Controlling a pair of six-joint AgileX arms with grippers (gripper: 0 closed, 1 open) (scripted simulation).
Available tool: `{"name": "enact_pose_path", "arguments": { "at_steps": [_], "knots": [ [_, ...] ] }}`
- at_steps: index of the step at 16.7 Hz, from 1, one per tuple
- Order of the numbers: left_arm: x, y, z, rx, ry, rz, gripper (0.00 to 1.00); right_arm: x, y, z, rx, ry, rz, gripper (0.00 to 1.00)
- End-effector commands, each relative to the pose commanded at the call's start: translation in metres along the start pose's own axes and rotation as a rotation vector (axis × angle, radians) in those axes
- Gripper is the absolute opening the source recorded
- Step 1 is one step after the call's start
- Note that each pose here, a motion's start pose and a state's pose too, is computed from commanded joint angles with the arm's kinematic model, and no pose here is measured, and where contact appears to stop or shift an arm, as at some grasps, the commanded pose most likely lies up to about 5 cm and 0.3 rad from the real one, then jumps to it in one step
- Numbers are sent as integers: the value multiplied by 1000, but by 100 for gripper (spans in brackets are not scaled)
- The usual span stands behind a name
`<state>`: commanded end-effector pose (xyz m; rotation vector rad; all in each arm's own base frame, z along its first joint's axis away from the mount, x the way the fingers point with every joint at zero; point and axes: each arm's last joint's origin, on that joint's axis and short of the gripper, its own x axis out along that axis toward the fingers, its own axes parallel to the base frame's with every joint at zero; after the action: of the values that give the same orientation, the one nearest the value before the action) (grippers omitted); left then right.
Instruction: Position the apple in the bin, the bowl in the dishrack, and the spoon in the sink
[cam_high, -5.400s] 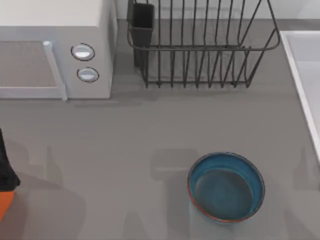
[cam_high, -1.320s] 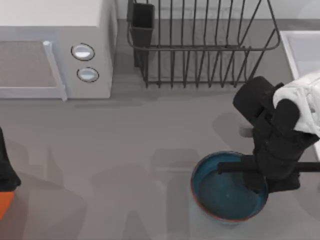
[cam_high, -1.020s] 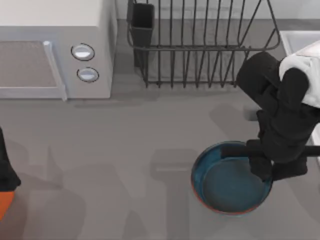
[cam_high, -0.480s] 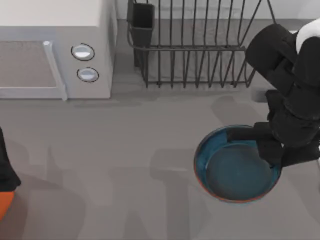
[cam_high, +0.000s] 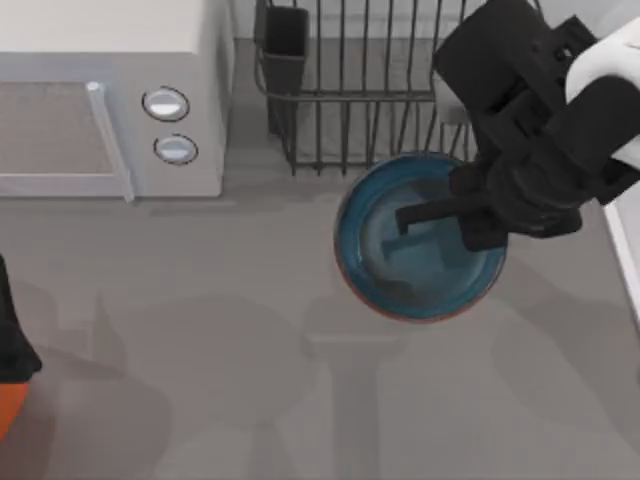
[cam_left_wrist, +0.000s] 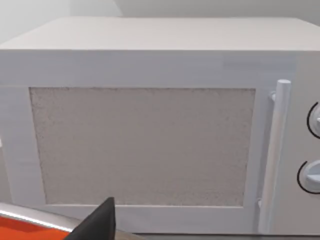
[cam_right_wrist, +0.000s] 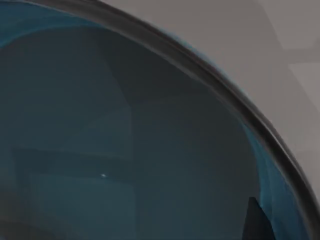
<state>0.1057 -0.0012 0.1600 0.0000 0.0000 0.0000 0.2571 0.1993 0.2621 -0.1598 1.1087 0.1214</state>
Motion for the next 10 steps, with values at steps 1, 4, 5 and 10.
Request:
{"name": "enact_pose_path", "arguments": {
  "at_steps": [1, 4, 5, 10],
  "knots": [
    [0, 0, 0, 0, 0, 0, 100, -8, 9, 5, -33, -100, -10, 0],
    [0, 0, 0, 0, 0, 0, 100, -38, 37, 17, -94, -420, -49, 0],
    [0, 0, 0, 0, 0, 0, 100, -51, 45, 20, -95, -530, -62, 0],
    [0, 0, 0, 0, 0, 0, 100, -129, 68, 22, 43, -969, -117, 0]
  ]
}}
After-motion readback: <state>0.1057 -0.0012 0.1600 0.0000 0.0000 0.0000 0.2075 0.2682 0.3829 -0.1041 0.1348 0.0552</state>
